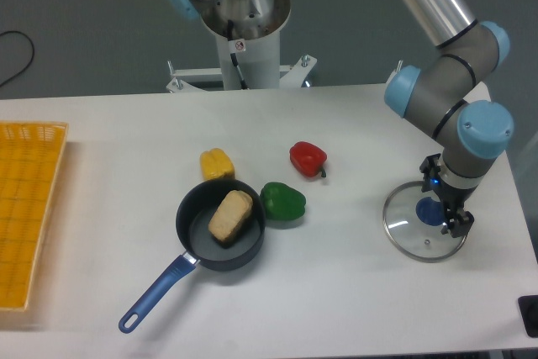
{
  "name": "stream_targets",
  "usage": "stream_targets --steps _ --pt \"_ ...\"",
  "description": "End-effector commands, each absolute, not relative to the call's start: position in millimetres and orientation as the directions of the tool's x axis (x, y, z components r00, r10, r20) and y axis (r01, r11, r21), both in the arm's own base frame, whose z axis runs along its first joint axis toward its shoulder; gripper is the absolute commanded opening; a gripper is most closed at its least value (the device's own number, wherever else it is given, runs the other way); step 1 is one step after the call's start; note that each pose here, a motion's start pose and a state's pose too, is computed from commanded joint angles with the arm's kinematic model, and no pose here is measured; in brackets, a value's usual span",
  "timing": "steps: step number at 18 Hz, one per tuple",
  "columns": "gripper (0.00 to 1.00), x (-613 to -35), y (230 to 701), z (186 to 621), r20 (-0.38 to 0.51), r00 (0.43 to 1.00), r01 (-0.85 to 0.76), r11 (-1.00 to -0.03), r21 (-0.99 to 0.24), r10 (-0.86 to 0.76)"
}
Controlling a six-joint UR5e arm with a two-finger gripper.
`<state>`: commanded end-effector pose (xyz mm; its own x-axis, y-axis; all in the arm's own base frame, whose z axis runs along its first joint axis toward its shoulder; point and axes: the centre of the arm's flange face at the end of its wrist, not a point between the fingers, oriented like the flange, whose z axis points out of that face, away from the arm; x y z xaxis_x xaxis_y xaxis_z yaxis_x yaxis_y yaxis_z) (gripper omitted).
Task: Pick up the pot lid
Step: 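Lower the open gripper around the blue knob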
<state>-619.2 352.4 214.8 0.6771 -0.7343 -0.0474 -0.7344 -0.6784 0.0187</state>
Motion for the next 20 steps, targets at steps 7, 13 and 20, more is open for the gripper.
stream_targets --steps 7,13,20 --pt "1.0 -619.3 353.5 209.6 -0.046 0.676 -0.735 -0.677 0.018 -0.735" --pt "0.93 -617.6 352.9 204.0 -0.045 0.676 -0.736 -0.677 0.017 -0.735" --pt "0.85 -616.4 353.7 201.7 -0.042 0.675 -0.737 -0.676 0.016 -0.736"
